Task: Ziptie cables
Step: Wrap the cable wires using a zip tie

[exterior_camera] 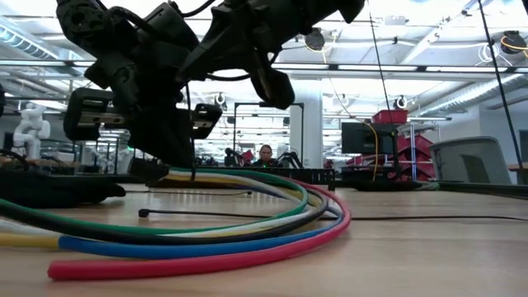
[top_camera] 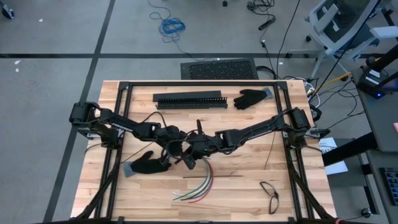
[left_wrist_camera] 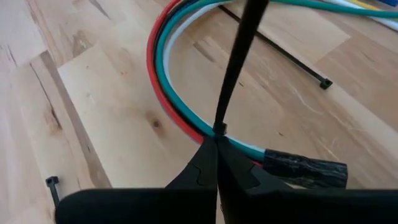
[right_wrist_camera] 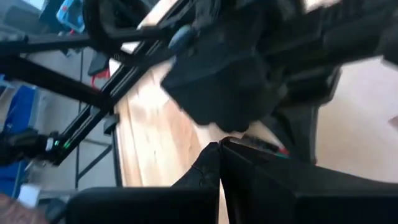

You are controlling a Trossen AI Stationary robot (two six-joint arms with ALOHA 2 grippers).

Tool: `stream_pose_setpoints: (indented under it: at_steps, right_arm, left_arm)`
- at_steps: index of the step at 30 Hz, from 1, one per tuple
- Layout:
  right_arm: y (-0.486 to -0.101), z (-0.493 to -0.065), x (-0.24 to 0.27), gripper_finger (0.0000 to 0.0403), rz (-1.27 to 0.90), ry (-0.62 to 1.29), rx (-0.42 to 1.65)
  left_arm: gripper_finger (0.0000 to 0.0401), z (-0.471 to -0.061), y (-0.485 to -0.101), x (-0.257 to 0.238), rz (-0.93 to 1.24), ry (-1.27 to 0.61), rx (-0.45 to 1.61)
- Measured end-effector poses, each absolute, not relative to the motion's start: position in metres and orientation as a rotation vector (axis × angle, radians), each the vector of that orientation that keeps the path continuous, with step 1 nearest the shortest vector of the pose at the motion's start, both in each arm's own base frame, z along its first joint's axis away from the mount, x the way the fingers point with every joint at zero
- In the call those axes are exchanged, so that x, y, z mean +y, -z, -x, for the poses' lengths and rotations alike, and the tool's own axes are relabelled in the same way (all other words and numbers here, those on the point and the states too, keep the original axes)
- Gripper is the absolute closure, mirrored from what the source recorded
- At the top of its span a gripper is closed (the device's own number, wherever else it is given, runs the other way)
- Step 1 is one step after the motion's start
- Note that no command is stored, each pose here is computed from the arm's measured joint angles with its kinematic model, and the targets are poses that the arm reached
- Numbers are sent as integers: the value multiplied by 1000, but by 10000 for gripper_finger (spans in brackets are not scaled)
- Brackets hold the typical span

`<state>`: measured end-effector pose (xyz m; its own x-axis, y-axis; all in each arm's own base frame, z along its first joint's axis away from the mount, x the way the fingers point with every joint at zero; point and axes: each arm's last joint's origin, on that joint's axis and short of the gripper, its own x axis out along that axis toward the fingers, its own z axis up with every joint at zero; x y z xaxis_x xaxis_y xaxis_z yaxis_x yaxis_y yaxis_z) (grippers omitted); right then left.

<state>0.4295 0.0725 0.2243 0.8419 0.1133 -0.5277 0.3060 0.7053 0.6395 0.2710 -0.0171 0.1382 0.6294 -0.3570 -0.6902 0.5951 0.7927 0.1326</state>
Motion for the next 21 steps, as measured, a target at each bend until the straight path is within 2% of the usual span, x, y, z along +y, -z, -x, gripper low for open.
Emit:
stream_pose_setpoints:
  at_steps: [21]
  right_arm:
    - [-249,-423,68,403,-758,229,426]
  left_arm:
    - [401,-270,-139,-17,-242,511,734]
